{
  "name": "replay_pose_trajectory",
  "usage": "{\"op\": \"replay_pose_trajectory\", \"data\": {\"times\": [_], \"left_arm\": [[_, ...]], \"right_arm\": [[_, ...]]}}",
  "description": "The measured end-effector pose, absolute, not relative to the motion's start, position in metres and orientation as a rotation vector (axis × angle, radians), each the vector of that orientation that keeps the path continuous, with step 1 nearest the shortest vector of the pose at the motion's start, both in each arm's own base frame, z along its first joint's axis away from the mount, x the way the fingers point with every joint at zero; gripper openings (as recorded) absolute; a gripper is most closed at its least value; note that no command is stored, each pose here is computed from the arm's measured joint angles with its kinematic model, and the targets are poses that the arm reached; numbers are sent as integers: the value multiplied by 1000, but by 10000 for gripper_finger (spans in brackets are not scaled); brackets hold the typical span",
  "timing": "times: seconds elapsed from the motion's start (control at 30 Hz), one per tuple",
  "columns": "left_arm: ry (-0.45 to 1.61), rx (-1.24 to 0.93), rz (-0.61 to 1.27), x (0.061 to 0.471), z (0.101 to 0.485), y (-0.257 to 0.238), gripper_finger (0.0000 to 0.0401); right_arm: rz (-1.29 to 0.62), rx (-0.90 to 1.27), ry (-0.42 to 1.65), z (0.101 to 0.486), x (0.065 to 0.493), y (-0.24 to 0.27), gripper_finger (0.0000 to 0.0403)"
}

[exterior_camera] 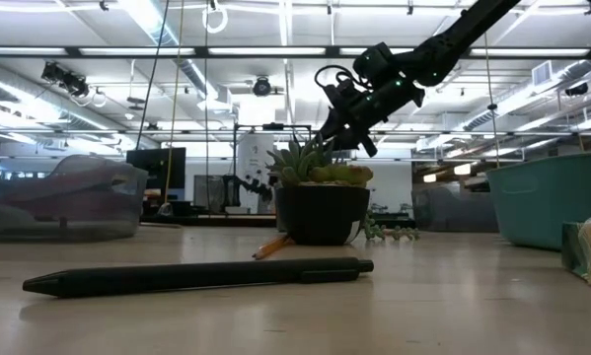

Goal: Sort crayons/erasers/pens/pencils in bins
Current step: Adjust the green blue bin

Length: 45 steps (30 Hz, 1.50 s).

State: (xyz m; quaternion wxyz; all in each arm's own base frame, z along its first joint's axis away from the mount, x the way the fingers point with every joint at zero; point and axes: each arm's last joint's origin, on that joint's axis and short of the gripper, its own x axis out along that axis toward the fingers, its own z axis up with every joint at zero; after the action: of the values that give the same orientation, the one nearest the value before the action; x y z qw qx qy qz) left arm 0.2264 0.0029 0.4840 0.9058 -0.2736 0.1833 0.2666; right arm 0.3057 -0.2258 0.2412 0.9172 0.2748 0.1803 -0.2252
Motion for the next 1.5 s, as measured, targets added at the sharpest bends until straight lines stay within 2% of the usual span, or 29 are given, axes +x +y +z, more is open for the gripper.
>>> {"op": "replay_pose_trajectory", "data": {"times": [0.13,0.27,0.57,0.7,0.9,1.03,1.23,1.5], "left_arm": [[379,-565,551,226,484,3,9],[379,-565,551,226,484,3,17],[380,-554,551,226,484,3,16],[376,-550,561,226,484,3,9],[375,-529,554,227,485,3,19],[377,-516,554,227,485,3,21],[373,-531,557,227,485,3,10],[376,-535,541,227,485,-1,20]], "right_arm": [[-465,570,369,241,306,-226,176],[-456,619,355,244,305,-225,181],[-189,676,387,283,289,-191,181],[-130,678,540,298,273,-151,181],[-82,661,867,298,252,-86,181],[-27,612,1031,292,251,-50,181],[38,517,1134,281,264,-2,181],[51,276,1364,243,273,44,181]]}}
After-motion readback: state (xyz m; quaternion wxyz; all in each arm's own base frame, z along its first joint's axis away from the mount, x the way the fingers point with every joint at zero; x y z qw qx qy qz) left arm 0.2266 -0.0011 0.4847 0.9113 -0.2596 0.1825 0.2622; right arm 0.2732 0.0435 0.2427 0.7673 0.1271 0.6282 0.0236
